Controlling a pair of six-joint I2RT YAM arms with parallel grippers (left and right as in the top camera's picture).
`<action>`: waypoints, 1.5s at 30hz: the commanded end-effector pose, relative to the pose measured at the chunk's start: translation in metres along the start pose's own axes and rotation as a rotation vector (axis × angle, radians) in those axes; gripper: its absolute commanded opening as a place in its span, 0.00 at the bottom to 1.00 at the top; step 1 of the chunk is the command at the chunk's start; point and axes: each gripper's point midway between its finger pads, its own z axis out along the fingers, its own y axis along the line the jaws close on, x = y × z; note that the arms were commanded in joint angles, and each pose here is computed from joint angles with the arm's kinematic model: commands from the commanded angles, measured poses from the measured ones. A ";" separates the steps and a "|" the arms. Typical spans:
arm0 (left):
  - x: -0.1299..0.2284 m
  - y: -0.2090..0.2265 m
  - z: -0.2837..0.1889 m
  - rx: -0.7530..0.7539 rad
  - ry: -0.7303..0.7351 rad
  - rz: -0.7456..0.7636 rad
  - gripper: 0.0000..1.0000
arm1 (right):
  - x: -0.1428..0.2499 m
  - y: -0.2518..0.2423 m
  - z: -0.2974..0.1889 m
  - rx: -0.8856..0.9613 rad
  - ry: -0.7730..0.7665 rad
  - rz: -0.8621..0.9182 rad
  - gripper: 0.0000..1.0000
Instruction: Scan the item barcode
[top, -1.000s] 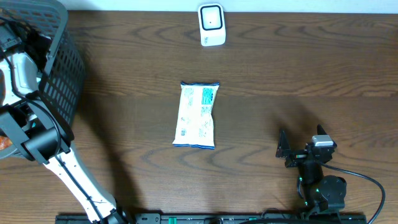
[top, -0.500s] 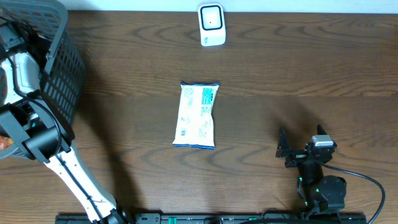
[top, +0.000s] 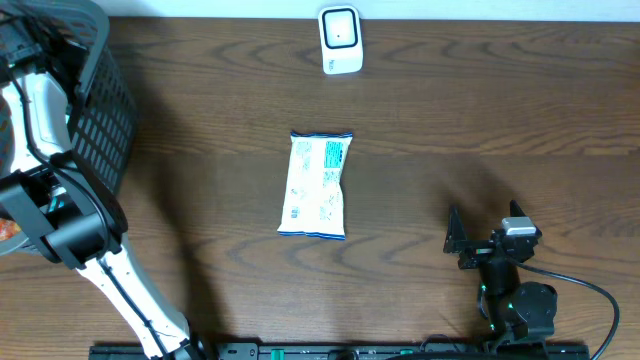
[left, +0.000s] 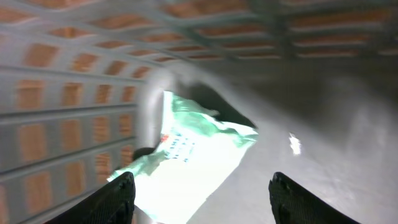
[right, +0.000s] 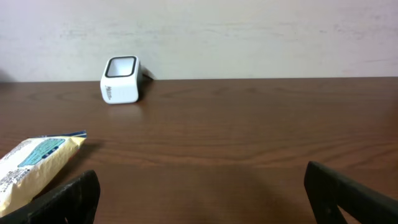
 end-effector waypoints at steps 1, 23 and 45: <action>0.008 -0.015 0.012 0.052 0.031 0.045 0.69 | 0.001 0.002 0.000 -0.010 0.000 -0.008 0.99; 0.075 -0.006 0.063 0.101 0.177 0.110 0.68 | 0.001 0.002 0.000 -0.010 0.000 -0.008 0.99; 0.069 -0.026 0.097 0.149 0.120 0.085 0.08 | 0.001 0.002 0.000 -0.010 0.000 -0.008 0.99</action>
